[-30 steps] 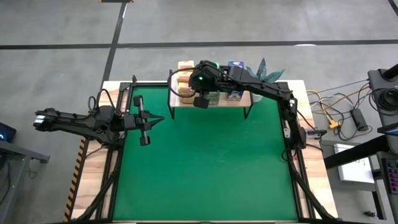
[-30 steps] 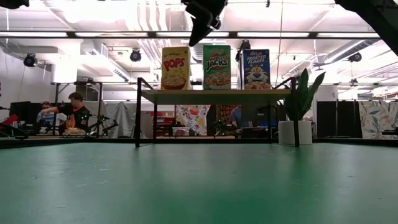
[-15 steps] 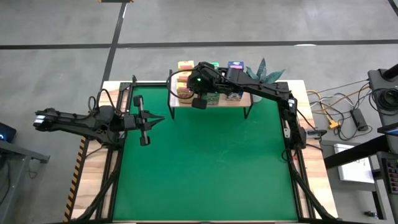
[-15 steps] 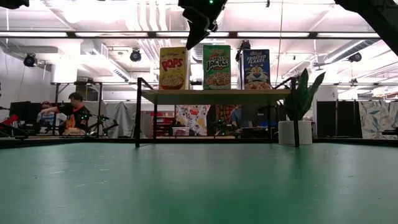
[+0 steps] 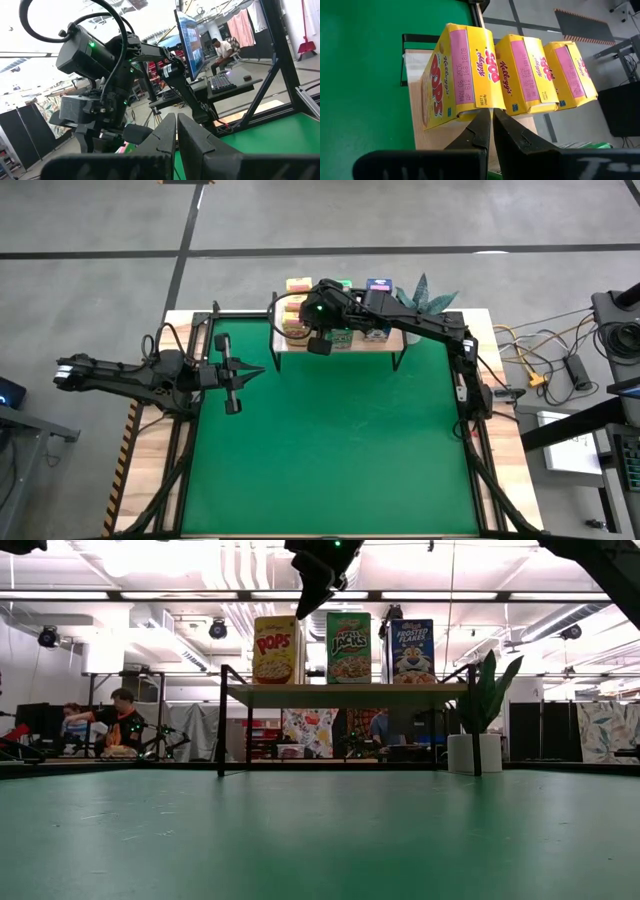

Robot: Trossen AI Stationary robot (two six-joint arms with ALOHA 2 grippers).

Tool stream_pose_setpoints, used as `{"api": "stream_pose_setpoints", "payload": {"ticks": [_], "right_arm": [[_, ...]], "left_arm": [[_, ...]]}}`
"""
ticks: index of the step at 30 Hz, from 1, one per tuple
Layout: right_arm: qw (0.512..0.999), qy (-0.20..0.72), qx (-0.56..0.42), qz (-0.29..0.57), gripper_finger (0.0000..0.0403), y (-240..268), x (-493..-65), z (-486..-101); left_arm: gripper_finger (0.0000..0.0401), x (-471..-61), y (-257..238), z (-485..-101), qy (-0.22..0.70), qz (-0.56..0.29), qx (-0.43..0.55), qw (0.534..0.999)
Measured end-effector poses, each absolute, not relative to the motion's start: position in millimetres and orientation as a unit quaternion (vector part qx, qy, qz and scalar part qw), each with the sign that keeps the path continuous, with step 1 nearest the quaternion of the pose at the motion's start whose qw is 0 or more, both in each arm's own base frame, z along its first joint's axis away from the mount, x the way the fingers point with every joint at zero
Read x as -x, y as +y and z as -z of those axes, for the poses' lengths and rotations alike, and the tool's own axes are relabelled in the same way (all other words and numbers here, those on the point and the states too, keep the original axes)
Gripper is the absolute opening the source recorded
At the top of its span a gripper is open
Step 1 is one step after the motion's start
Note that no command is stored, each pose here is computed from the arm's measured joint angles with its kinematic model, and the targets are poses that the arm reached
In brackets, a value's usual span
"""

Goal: Stack cereal on shelf
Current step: Put the yellow cereal box on the shelf aligned with the other yellow cereal boxes

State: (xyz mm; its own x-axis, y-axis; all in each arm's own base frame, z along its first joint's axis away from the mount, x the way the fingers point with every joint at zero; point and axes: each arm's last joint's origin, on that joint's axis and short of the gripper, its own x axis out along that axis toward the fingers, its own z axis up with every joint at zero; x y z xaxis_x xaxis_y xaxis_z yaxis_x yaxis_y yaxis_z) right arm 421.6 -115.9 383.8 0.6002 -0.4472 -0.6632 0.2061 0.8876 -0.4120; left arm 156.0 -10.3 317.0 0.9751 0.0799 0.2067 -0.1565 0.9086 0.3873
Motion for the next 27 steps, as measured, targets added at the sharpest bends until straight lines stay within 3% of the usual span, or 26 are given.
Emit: {"api": "stream_pose_setpoints", "payload": {"ticks": [9,21,27], "right_arm": [[0.883,0.406,0.151,0.182,0.0012,-113,-421,-386],[0.903,0.384,0.147,0.121,0.0012,-70,-411,-394],[0.904,0.392,0.137,0.105,0.0012,-44,-398,-388]], "left_arm": [[0.0,-156,-10,-316,-0.086,-0.059,-0.207,0.973],[0.0,-147,-9,-313,-0.059,-0.058,-0.21,0.974],[0.0,-152,-2,-305,0.002,-0.166,-0.214,0.963]]}}
